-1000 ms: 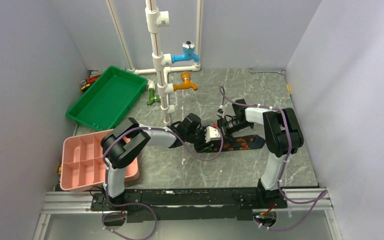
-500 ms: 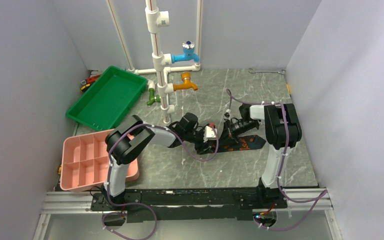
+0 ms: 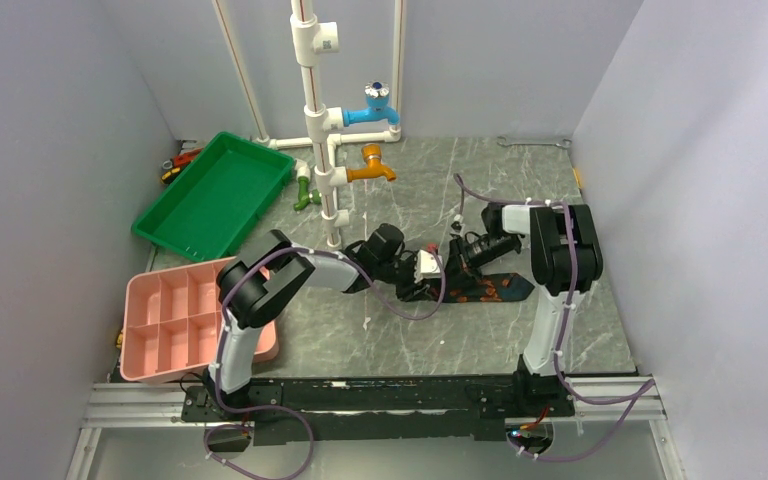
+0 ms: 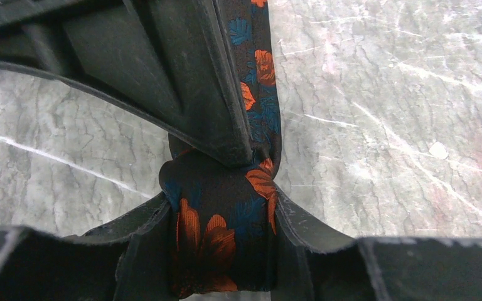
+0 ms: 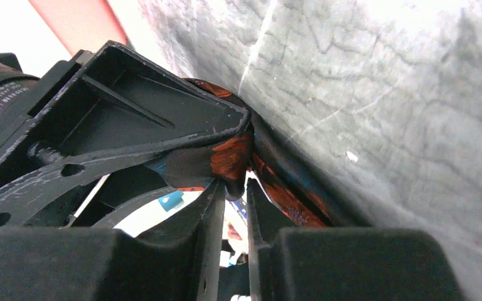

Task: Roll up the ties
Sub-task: Roll the tie at the center of the board.

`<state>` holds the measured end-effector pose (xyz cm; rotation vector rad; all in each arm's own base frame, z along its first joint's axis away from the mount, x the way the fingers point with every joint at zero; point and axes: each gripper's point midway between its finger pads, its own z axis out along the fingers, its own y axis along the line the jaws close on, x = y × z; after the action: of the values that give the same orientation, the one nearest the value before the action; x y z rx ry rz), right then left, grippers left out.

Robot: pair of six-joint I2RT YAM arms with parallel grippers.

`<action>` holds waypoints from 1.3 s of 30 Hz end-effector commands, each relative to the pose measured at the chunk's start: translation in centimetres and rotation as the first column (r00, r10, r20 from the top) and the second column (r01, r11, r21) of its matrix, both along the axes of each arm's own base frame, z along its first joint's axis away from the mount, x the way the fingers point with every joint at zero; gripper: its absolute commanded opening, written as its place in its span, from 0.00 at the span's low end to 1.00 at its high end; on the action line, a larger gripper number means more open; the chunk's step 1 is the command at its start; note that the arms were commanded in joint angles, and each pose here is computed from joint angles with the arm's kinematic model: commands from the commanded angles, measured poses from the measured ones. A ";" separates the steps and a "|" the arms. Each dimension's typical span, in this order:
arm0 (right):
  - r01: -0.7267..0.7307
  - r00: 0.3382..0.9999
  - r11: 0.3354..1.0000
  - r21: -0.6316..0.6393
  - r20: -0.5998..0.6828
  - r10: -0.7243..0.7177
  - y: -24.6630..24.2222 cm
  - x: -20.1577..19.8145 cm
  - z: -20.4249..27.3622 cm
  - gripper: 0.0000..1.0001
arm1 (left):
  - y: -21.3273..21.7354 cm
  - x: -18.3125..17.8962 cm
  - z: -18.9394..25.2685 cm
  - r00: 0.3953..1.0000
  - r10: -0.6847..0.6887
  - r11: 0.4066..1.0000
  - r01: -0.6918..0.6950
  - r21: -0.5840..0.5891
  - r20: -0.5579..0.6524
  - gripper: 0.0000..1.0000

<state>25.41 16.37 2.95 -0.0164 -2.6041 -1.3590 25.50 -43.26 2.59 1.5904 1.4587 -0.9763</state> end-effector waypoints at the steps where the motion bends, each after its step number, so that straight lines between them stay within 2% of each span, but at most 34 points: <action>1: -0.055 0.968 0.996 -0.074 0.242 0.071 -1.2 1.5 1.1 0.31 | 3.2 -2.2 -3.9 0.995 0.070 0.972 -0.051 0.228 -0.076 0.30; 3: -0.044 0.961 0.998 -0.038 0.271 0.053 -0.7 1.3 2.9 0.45 | 4.0 -2.6 -4.7 0.994 0.084 0.960 -0.061 0.275 -0.075 0.31; 5: -0.032 0.957 0.999 -0.002 0.287 0.032 -0.1 1.2 3.9 0.53 | 4.4 -2.9 -5.1 0.993 0.097 0.951 -0.073 0.302 -0.065 0.35; 8: -0.049 0.954 0.998 0.026 0.298 0.039 1.5 1.2 4.1 0.53 | 4.6 -3.0 -5.5 0.993 0.101 0.942 -0.076 0.326 -0.062 0.40; 11: -0.066 0.955 0.998 0.025 0.291 0.056 2.8 1.2 3.6 0.48 | 4.5 -3.0 -5.7 0.993 0.100 0.937 -0.075 0.341 -0.058 0.42; 14: -0.087 0.962 0.995 -0.053 0.256 0.098 2.4 1.0 1.5 0.32 | 4.2 -2.7 -5.5 0.994 0.101 0.935 -0.077 0.346 -0.051 0.43; 17: -0.127 0.963 0.982 -0.141 0.218 0.156 0.9 0.1 -0.4 0.21 | 4.0 -2.6 -5.2 0.993 0.100 0.936 -0.073 0.345 -0.060 0.46; 20: -0.152 0.963 0.966 -0.208 0.188 0.192 -0.4 -0.7 -1.8 0.01 | 3.5 -2.9 -4.9 0.991 0.099 0.942 -0.066 0.330 -0.085 0.52; 24: -0.171 0.962 0.948 -0.268 0.160 0.219 -1.6 -1.2 -3.0 0.00 | 2.3 -2.4 -4.0 0.988 0.112 0.956 -0.078 0.284 -0.107 0.64; 28: -0.173 0.962 0.929 -0.327 0.144 0.230 -2.8 -1.2 -3.8 0.00 | 0.8 -2.1 -2.1 0.990 0.093 0.981 -0.073 0.177 -0.105 0.70; 36: -0.182 0.964 0.882 -0.435 0.098 0.248 -4.8 -1.2 -4.9 0.00 | -2.8 -1.9 0.5 0.980 0.066 0.998 -0.068 -0.007 -0.187 0.68; 39: -0.174 0.966 0.876 -0.449 0.094 0.240 -5.0 -1.0 -5.2 0.00 | -3.7 -2.5 0.7 0.978 0.021 0.998 -0.032 -0.051 -0.208 0.62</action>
<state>25.06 15.16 2.88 0.1838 -2.7921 -1.0980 24.92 -45.06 2.92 1.4803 1.6221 -1.0099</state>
